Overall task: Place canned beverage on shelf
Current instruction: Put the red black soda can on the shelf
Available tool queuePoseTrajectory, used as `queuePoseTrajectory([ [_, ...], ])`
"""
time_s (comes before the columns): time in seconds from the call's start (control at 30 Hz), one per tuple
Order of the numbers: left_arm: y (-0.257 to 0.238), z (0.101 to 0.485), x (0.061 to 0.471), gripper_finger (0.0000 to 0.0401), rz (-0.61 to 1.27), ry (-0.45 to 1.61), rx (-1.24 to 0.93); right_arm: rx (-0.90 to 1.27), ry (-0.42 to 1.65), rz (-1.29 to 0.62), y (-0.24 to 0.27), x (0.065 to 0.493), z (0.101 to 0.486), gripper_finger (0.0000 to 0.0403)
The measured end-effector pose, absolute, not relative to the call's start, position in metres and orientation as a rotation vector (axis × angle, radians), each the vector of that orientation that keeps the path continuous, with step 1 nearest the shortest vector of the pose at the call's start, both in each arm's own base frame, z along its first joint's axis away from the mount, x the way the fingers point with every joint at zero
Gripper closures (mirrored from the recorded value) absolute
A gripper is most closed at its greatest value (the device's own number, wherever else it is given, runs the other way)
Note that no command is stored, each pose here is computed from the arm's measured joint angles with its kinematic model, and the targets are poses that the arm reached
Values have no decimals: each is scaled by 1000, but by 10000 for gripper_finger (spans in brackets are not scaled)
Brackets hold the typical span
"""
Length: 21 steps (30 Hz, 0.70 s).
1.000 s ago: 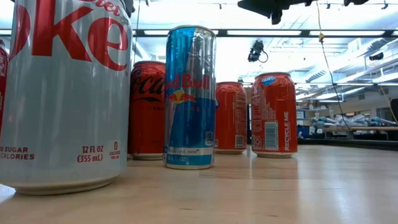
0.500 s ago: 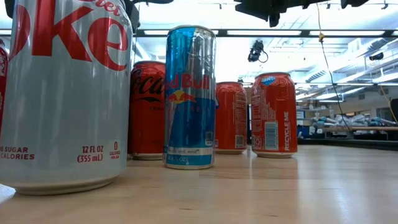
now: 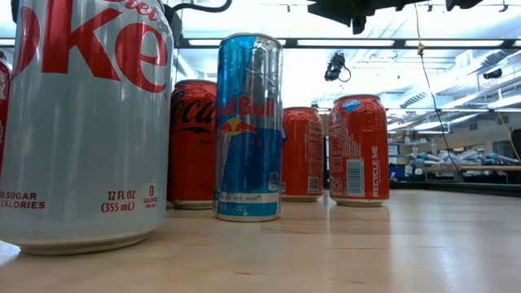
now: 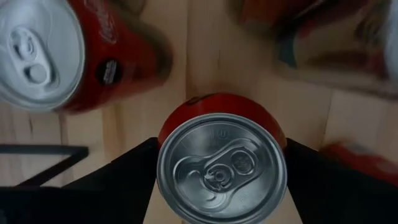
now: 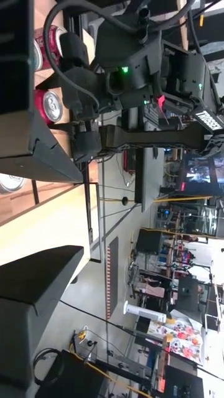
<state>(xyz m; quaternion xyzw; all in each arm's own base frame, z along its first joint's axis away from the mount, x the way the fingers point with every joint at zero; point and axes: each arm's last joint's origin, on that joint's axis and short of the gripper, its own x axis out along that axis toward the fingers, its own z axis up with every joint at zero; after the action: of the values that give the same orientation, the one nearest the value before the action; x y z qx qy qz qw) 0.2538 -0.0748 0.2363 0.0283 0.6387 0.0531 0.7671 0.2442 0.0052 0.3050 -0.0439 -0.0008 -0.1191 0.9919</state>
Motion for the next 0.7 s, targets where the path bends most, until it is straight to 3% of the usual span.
queuePoseTrajectory([
  [0.7, -30, 350, 253, 94, 150, 1365, 89, -96, -6, -239, 5, 244, 306, 218],
])
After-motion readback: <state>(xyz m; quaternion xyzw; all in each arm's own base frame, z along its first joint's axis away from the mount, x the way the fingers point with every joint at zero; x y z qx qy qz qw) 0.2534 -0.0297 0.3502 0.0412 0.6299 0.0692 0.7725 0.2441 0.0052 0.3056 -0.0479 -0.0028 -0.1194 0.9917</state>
